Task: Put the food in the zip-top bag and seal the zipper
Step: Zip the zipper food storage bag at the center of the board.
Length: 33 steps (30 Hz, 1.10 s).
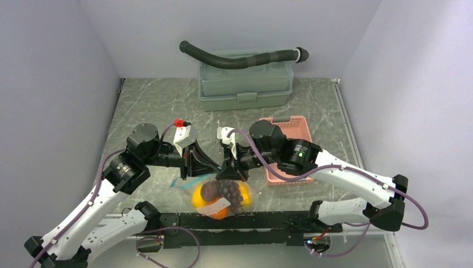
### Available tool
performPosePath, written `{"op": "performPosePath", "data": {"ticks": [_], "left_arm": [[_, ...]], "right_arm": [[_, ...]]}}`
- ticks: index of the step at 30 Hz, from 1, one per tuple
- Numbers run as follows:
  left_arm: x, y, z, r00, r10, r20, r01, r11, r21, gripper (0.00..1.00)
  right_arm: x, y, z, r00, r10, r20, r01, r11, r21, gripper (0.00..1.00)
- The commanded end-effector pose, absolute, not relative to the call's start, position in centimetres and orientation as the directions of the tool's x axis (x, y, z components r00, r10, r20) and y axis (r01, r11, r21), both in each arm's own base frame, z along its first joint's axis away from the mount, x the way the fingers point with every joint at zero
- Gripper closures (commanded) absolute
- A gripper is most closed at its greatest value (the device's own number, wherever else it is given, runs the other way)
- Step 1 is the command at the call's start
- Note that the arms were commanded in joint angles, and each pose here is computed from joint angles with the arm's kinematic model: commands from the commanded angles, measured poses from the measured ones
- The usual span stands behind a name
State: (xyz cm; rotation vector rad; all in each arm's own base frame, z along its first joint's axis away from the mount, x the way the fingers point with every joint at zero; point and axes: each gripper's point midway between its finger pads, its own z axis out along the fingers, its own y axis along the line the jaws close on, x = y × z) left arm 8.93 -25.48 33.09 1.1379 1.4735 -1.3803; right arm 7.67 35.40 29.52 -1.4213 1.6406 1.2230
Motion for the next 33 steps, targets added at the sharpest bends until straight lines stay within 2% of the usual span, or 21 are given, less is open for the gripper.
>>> {"op": "performPosePath", "data": {"ticks": [1,2,23,33], "left_arm": [[8.5,-25.4,33.4,-0.248,0.087,-0.965,0.968,-0.019,-0.250,0.97],[8.5,-25.3,33.4,-0.246,0.087,-0.965,0.968,-0.020,-0.249,1.00],[8.0,-25.0,32.7,-0.264,0.112,-0.958,0.963,-0.022,-0.268,1.00],[7.9,-24.7,32.4,-0.268,0.124,-0.955,0.963,-0.005,-0.270,1.00]], "right_arm": [[7.5,35.8,34.3,-0.163,-0.252,-0.954,-0.982,-0.053,0.182,1.00],[7.5,35.7,34.4,-0.162,-0.250,-0.955,-0.982,-0.052,0.180,1.00],[9.0,33.5,37.9,-0.111,-0.150,-0.982,-0.992,0.080,0.100,1.00],[10.0,31.5,40.7,-0.094,-0.053,-0.994,-0.979,0.185,0.082,1.00]]}}
